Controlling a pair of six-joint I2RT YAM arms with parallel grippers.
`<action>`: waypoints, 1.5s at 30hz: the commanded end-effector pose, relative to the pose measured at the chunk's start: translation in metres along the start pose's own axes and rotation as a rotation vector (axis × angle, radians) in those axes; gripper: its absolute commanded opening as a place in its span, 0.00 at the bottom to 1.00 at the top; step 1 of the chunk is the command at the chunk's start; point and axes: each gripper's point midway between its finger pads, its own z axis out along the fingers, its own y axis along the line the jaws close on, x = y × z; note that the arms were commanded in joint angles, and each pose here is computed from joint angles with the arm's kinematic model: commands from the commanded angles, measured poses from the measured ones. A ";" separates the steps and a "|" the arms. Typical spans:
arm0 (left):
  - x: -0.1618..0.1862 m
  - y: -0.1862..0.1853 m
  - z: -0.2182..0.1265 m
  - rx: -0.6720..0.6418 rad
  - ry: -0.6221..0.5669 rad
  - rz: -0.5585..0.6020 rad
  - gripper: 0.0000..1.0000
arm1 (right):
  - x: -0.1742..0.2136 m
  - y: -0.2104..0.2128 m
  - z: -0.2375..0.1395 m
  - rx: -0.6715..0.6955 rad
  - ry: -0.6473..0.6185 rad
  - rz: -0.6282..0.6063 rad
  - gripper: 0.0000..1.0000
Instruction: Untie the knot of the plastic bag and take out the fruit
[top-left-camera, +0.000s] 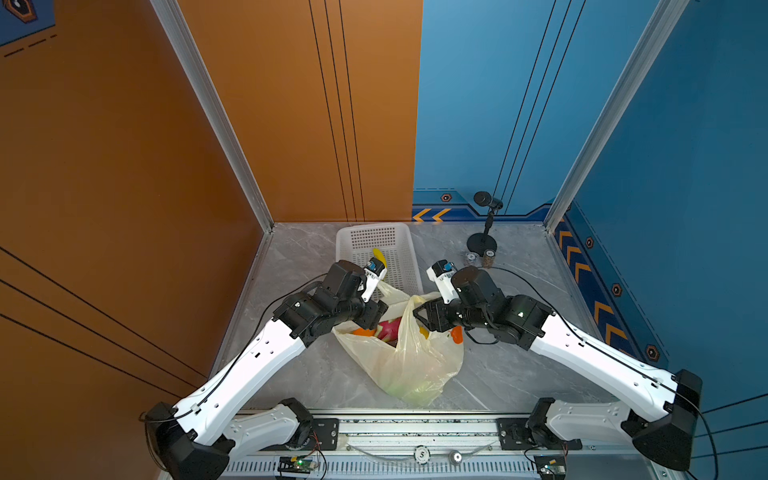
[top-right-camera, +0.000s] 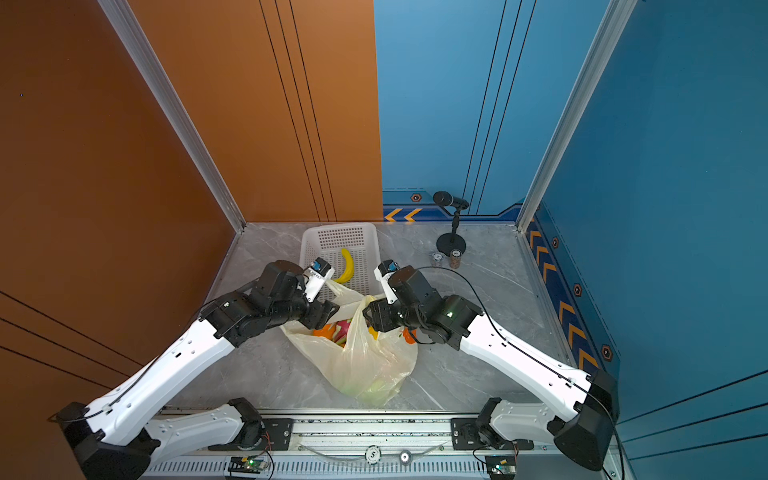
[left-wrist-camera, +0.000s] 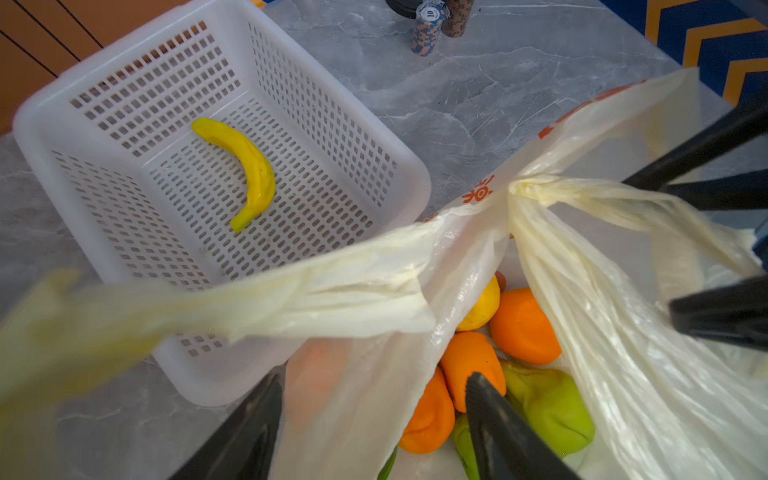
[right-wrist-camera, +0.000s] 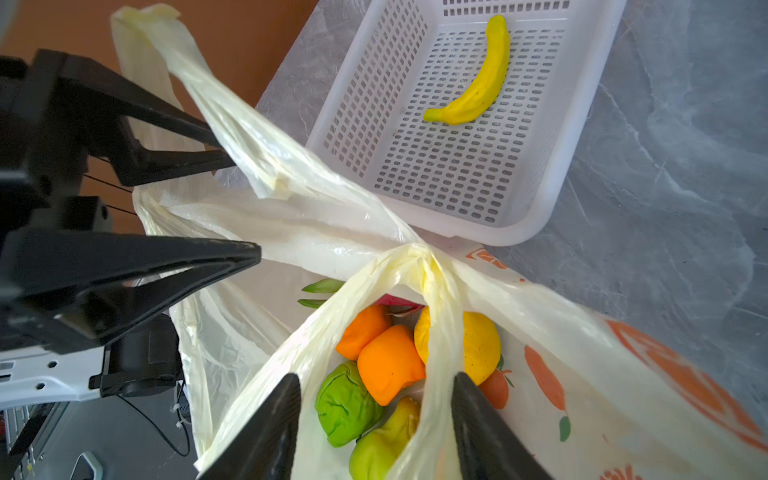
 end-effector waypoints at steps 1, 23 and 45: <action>0.010 -0.022 0.013 0.142 0.049 0.020 0.75 | 0.014 0.002 0.001 -0.024 0.049 -0.001 0.68; 0.022 -0.010 0.051 0.123 0.131 -0.032 0.01 | 0.050 0.044 0.011 -0.148 0.180 -0.063 0.10; -0.083 0.050 0.035 -0.043 -0.174 -0.305 0.00 | 0.211 0.006 0.015 0.001 0.474 -0.097 0.13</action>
